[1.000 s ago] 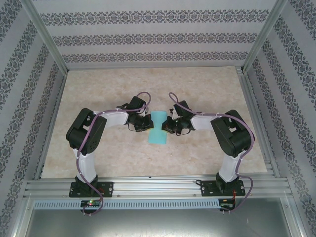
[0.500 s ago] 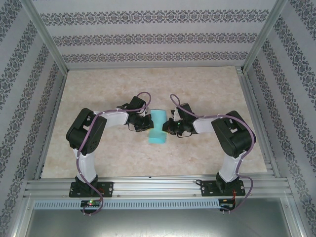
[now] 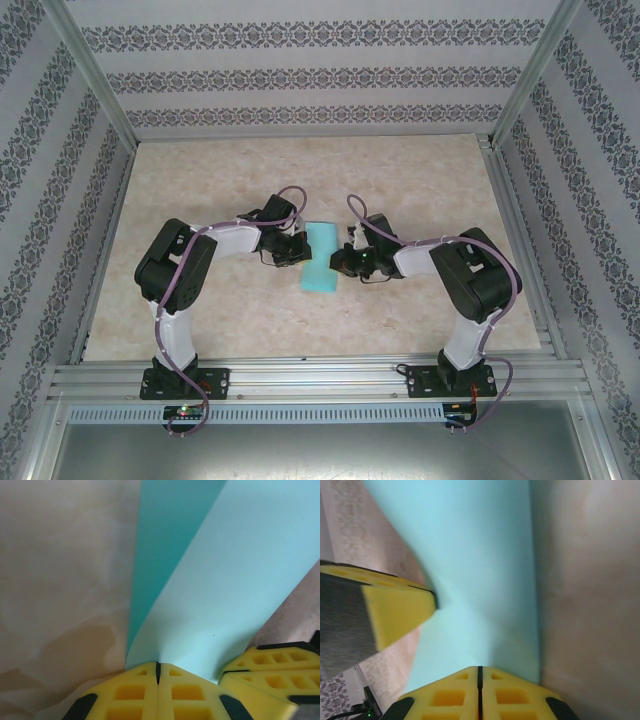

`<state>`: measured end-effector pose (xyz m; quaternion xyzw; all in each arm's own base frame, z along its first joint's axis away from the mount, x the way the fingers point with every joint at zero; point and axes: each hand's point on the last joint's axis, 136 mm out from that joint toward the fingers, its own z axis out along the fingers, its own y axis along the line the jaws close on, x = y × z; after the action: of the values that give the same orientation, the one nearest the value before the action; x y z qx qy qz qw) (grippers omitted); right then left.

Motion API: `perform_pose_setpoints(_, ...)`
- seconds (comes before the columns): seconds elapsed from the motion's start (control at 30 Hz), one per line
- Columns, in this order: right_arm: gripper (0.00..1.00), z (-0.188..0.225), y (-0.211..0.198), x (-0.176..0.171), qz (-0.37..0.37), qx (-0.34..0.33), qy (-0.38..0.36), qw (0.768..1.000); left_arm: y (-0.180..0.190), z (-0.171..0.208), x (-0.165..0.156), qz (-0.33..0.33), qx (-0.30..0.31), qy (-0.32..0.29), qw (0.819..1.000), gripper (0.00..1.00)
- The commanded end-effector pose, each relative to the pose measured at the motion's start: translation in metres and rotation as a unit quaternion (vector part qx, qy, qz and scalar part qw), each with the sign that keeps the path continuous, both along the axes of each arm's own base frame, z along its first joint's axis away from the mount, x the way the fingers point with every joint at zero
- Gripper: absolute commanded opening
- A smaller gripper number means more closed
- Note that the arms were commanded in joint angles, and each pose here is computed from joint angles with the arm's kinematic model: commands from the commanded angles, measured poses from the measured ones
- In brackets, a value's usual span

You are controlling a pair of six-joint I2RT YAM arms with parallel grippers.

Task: Fold a paper plane with a square sheet of paper (pick it up from the middle)
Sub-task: Fold the square sheet of paper in half at the center of the table.

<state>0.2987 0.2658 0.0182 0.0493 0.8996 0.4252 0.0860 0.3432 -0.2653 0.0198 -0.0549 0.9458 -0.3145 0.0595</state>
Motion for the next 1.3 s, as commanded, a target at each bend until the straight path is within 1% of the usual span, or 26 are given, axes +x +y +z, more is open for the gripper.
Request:
perform_pose_setpoints(0.0,0.09,-0.019,-0.002,-0.012,0.003,-0.012,0.017,1.0,0.01,-0.03,-0.021,-0.011,0.049,0.042,0.998,0.0)
perform_pose_setpoints(0.13,0.09,-0.025,-0.005,-0.015,0.004,-0.021,0.023,1.0,0.01,-0.03,-0.021,-0.012,0.049,0.043,0.998,0.0)
perform_pose_setpoints(0.33,0.1,0.016,0.005,-0.008,0.011,0.01,-0.015,1.0,0.011,-0.031,-0.022,-0.012,0.05,0.043,0.998,0.0)
perform_pose_setpoints(0.43,0.1,0.029,0.012,-0.011,0.022,0.021,-0.026,0.999,0.011,-0.031,-0.022,-0.012,0.051,0.044,0.998,0.0)
perform_pose_setpoints(0.6,0.09,0.017,0.016,-0.018,0.027,0.017,-0.013,0.999,0.01,-0.03,-0.021,-0.013,0.051,0.044,0.998,0.0)
perform_pose_setpoints(0.9,0.09,-0.02,0.002,-0.032,0.015,-0.009,0.02,1.0,0.01,-0.03,-0.022,-0.014,0.051,0.044,0.998,0.0)
perform_pose_setpoints(1.0,0.1,-0.025,0.0,-0.034,0.014,-0.016,0.024,0.999,0.011,-0.03,-0.022,-0.015,0.051,0.044,0.998,0.0)
perform_pose_setpoints(1.1,0.1,-0.017,0.001,-0.033,0.012,-0.012,0.017,1.0,0.011,-0.031,-0.023,-0.014,0.053,0.045,0.998,0.0)
perform_pose_setpoints(1.27,0.1,0.013,0.008,-0.029,0.019,0.014,-0.013,1.0,0.011,-0.031,-0.022,-0.015,0.053,0.044,0.998,0.0)
